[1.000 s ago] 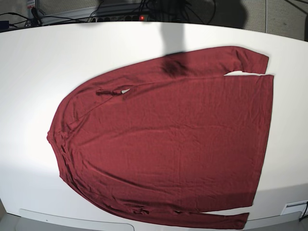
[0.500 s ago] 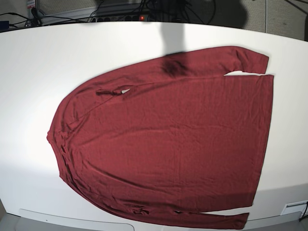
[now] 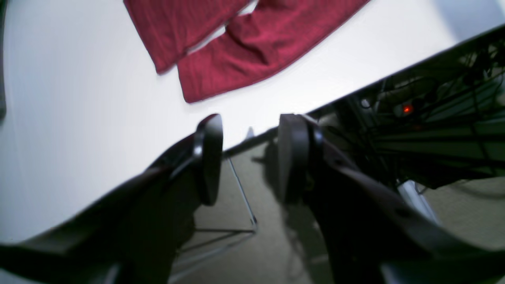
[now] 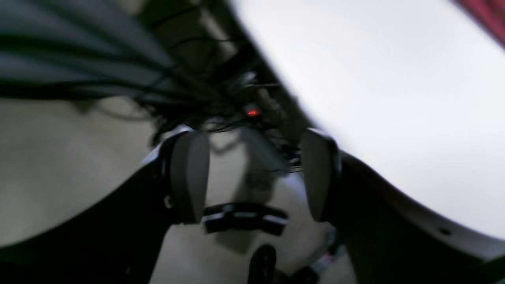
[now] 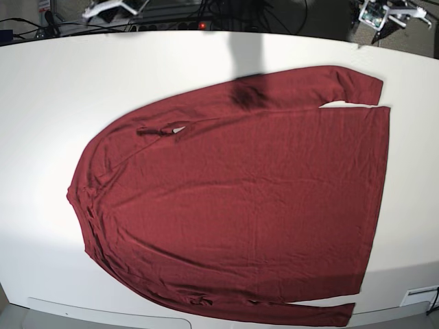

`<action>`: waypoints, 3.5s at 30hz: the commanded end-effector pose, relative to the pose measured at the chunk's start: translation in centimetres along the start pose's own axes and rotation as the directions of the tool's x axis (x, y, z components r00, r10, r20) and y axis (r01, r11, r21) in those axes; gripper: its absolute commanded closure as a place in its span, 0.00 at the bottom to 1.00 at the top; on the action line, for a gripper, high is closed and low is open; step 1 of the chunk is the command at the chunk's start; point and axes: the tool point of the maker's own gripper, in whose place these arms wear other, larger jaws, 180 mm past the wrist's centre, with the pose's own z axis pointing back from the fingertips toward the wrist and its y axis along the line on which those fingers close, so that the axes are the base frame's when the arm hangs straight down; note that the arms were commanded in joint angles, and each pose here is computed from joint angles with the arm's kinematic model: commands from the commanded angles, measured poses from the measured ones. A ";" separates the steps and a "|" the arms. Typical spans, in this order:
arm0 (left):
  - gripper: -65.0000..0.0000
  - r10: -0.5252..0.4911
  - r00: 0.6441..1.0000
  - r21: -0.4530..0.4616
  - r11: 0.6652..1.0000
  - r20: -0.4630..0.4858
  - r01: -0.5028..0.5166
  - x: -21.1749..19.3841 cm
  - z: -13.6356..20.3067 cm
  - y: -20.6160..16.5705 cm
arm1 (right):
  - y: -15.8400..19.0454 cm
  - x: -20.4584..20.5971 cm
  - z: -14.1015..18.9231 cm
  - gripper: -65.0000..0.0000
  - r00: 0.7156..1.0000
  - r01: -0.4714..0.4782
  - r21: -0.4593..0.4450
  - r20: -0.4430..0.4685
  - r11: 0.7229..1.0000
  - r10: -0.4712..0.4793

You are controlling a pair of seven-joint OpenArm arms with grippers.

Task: Fold the T-shirt properly
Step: 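Move both grippers down toward the shirt's shoulder corners, then grasp the shirt's shoulder edges with both grippers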

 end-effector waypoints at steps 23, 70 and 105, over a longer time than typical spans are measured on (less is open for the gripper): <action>0.64 -0.640 0.737 -0.093 0.738 0.219 0.668 3.4 -1.6 3.4 | -11.7 5.8 1.2 0.45 0.858 -0.491 -0.360 -0.041 0.793 0.513; 1.00 -0.715 0.698 -0.461 0.603 0.049 0.651 -10.1 -12.0 1.1 | -12.7 6.4 1.3 0.45 0.886 -0.437 -0.365 -0.021 0.822 0.462; 1.00 -0.596 0.800 -0.485 0.681 0.067 0.548 -9.3 -11.4 -0.4 | -15.3 4.5 -10.6 0.40 0.801 -0.599 -0.189 -0.132 0.778 0.584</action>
